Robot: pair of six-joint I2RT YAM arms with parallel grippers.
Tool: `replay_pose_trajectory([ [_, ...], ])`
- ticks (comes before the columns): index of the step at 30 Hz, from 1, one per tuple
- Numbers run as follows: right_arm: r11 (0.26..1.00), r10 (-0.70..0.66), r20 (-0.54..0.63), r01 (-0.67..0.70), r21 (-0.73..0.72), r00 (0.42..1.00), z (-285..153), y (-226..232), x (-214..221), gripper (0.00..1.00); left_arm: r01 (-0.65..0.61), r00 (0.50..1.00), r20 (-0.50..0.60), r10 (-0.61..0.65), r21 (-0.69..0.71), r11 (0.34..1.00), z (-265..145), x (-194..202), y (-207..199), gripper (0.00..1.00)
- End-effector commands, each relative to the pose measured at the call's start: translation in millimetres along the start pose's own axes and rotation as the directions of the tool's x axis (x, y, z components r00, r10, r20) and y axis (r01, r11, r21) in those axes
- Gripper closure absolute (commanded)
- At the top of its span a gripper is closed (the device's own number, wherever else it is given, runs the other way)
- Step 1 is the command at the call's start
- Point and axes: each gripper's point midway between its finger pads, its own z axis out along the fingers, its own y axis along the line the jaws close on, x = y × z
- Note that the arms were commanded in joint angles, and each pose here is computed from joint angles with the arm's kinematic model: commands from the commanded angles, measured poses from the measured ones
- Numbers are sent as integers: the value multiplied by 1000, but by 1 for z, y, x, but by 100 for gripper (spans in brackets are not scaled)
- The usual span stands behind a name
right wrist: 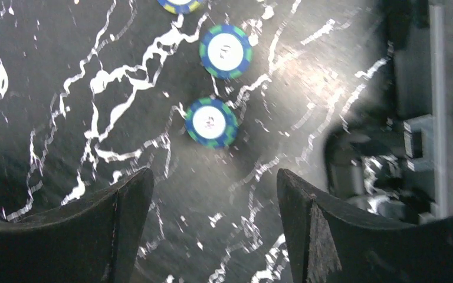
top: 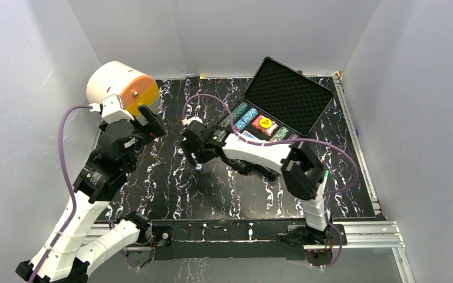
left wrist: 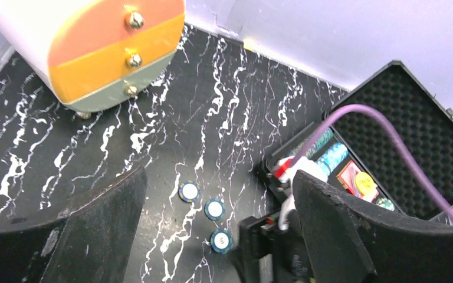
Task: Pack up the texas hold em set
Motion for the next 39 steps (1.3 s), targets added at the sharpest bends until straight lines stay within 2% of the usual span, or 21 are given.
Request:
replay_pose_trajectory([
  [1, 991, 108, 70, -114, 77, 992, 19, 7, -29, 16, -34, 999, 36, 37, -71, 997, -10, -16, 18, 7],
  [6, 991, 115, 59, -119, 68, 992, 44, 19, -32, 15, -34, 998, 42, 38, -85, 996, -14, -17, 23, 6],
  [12, 990, 93, -4, -92, 105, 996, 70, 18, -19, 21, -30, 999, 23, 32, -95, 995, -12, -7, 27, 5],
  [19, 983, 75, -78, -61, 172, 994, 81, 7, 4, 31, -30, 1000, -4, 29, -95, 995, -9, 4, 27, 5],
  [22, 986, 62, -109, -44, 160, 992, 81, 6, 14, 34, -29, 1000, -14, 28, -95, 995, -8, 7, 26, 4],
  [25, 991, 47, -153, -26, 134, 987, 80, 9, 24, 43, -27, 999, -21, 25, -96, 995, -7, 10, 27, 4],
  [29, 991, 46, -207, -19, 132, 977, 78, 8, 37, 50, -28, 999, -27, 25, -99, 995, -5, 13, 27, 4],
  [35, 994, 50, -229, -26, 103, 972, 76, 13, 41, 48, -30, 999, -33, 26, -100, 995, -5, 16, 28, 4],
  [39, 994, 44, -238, -19, 104, 970, 73, 13, 40, 36, -30, 999, -33, 27, -103, 994, -5, 17, 28, 4],
])
